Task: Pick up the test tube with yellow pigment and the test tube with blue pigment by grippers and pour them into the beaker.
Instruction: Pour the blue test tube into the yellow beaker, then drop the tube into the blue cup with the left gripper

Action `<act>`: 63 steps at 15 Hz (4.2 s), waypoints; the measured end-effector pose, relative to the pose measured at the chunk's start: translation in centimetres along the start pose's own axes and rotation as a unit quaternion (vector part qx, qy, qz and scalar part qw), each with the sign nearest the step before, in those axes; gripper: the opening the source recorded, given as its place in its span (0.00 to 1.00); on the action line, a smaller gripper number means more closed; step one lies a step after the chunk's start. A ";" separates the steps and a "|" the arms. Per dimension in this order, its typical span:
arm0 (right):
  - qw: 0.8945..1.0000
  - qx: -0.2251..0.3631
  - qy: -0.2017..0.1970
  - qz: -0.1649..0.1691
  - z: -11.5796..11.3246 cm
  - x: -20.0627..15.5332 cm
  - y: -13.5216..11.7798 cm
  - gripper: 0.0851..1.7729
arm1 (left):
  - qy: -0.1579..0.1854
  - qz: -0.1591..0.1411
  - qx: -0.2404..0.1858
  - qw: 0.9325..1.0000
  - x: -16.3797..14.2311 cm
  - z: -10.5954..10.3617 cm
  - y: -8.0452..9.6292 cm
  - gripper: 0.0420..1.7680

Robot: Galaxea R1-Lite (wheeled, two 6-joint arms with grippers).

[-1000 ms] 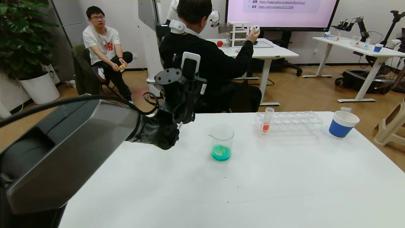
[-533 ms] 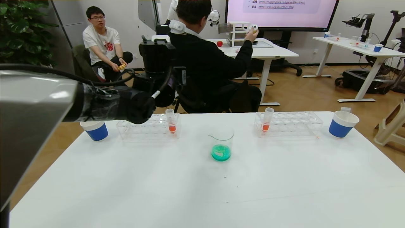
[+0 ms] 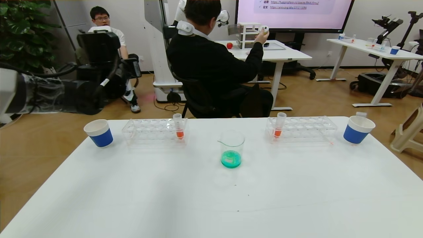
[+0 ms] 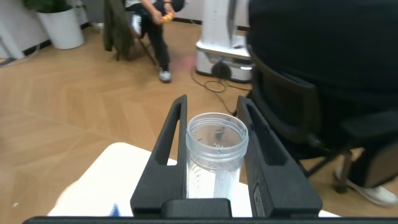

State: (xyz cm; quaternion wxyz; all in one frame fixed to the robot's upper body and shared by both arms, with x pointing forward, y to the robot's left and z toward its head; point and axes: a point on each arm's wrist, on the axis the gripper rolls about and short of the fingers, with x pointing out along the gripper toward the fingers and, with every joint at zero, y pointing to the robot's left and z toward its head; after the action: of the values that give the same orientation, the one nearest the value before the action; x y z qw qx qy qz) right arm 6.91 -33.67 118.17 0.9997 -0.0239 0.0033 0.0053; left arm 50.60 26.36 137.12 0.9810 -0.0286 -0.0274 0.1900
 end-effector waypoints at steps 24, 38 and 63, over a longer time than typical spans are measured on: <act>1.000 0.000 0.000 0.000 0.0 0.0 0.0 0.98 | 0.010 0.098 0.013 0.995 6.9 -10.7 14.4 0.29; 1.000 0.000 0.000 0.000 0.0 0.0 0.0 0.98 | 0.014 0.091 0.032 0.995 8.3 -15.1 13.4 0.29; 1.000 0.000 0.000 0.000 0.0 0.0 0.0 0.98 | -0.017 -0.143 0.046 0.989 -7.5 -1.8 8.4 0.98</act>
State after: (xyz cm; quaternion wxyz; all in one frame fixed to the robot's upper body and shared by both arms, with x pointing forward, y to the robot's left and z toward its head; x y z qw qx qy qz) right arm 6.91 -33.67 118.17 0.9997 -0.0237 0.0033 0.0052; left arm 40.62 31.20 134.43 0.9977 0.0242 -0.0392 0.0496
